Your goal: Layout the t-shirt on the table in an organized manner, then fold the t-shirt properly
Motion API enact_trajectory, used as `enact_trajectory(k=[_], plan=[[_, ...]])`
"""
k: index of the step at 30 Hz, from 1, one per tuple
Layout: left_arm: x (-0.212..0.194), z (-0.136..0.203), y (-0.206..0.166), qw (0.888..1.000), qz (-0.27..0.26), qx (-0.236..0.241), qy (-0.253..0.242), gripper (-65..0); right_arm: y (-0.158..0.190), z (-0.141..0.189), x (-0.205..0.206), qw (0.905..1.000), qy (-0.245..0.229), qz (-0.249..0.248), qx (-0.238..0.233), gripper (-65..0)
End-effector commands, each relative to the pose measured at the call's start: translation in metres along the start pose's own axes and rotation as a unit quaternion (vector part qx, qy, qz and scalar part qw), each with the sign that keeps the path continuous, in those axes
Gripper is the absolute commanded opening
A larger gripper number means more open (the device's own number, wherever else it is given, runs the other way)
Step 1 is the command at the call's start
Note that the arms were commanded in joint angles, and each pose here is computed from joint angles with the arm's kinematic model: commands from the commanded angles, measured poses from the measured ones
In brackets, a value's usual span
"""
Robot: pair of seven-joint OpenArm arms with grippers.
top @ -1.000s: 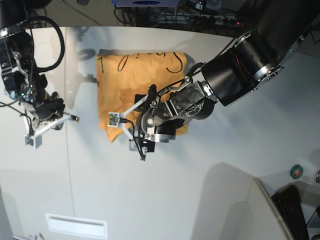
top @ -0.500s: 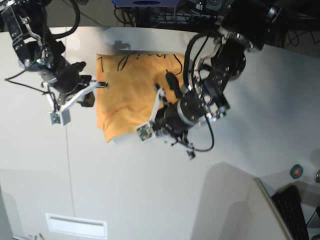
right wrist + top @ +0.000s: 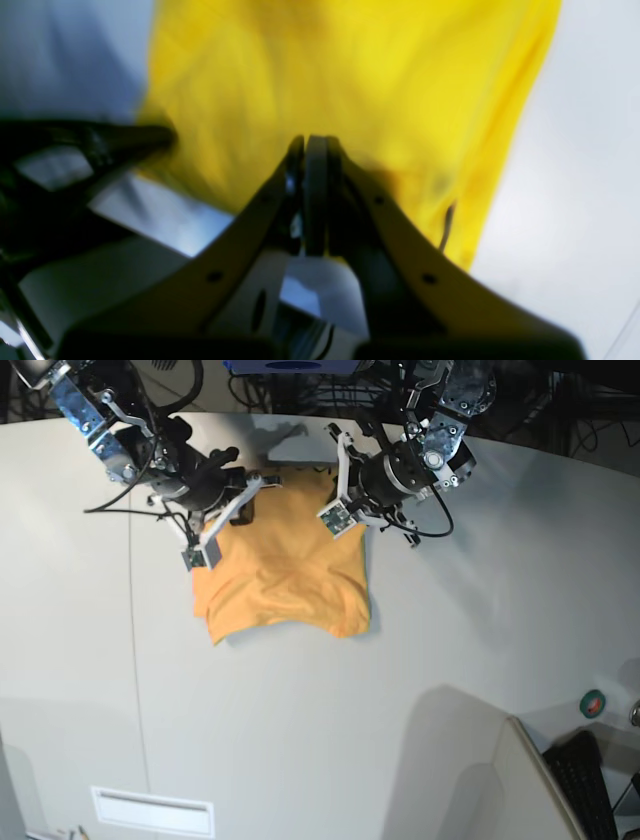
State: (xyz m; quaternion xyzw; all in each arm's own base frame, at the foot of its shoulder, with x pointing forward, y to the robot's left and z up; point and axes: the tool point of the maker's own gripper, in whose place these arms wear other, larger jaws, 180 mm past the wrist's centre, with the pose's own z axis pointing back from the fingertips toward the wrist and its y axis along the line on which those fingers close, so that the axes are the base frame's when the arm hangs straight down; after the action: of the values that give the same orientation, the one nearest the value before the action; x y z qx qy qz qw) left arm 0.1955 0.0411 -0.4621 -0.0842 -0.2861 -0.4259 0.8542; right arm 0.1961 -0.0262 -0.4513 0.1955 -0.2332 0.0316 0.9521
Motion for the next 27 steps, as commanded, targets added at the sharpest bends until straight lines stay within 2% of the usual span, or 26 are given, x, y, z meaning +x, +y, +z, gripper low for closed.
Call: enact_trajectory(k=[1,3,7,9,11,16,20,22,24,27], plan=[[0.004,-0.001,0.005,1.0,0.008,0.008,-0.008,-65.0,-0.004,-0.002,0.001,1.0,-0.002,-0.002,-0.005,-65.0],[-0.006,-0.007,0.008,1.0,0.02,0.015,0.006,-65.0,-0.015,-0.011,-0.008,0.9997,0.005,-0.008,-0.022,-65.0],[-0.019,-0.013,0.004,0.999,0.027,0.008,0.023,-65.0,-0.034,-0.019,-0.014,0.9988,-0.01,-0.012,-0.045,-65.0],[-0.015,-0.012,0.006,0.999,0.026,0.01,0.017,-65.0,-0.033,-0.018,-0.013,0.9989,-0.013,-0.012,-0.044,-65.0],[-0.001,-0.008,0.011,0.999,0.025,0.019,-0.009,-65.0,-0.026,-0.015,-0.006,0.9991,-0.023,-0.01,-0.035,-65.0],[0.031,0.019,0.02,0.997,0.013,0.046,-0.062,-65.0,-0.009,0.016,0.007,0.9985,-0.054,0.005,-0.005,-65.0],[0.024,0.064,0.026,0.994,0.008,0.082,-0.073,-65.0,0.007,0.058,0.0,0.9973,-0.062,0.028,0.027,-65.0],[0.011,0.08,0.013,0.995,0.0,0.075,-0.061,-65.0,0.016,0.078,-0.015,0.9973,-0.051,0.033,0.042,-65.0],[-0.01,0.084,0.002,0.998,-0.006,0.06,-0.037,-65.0,0.008,0.085,-0.037,0.9986,-0.025,0.033,0.034,-65.0],[-0.052,0.085,-0.022,1.0,-0.001,0.026,0.016,-65.0,-0.022,0.095,-0.076,0.9996,0.02,-0.005,-0.022,-65.0]])
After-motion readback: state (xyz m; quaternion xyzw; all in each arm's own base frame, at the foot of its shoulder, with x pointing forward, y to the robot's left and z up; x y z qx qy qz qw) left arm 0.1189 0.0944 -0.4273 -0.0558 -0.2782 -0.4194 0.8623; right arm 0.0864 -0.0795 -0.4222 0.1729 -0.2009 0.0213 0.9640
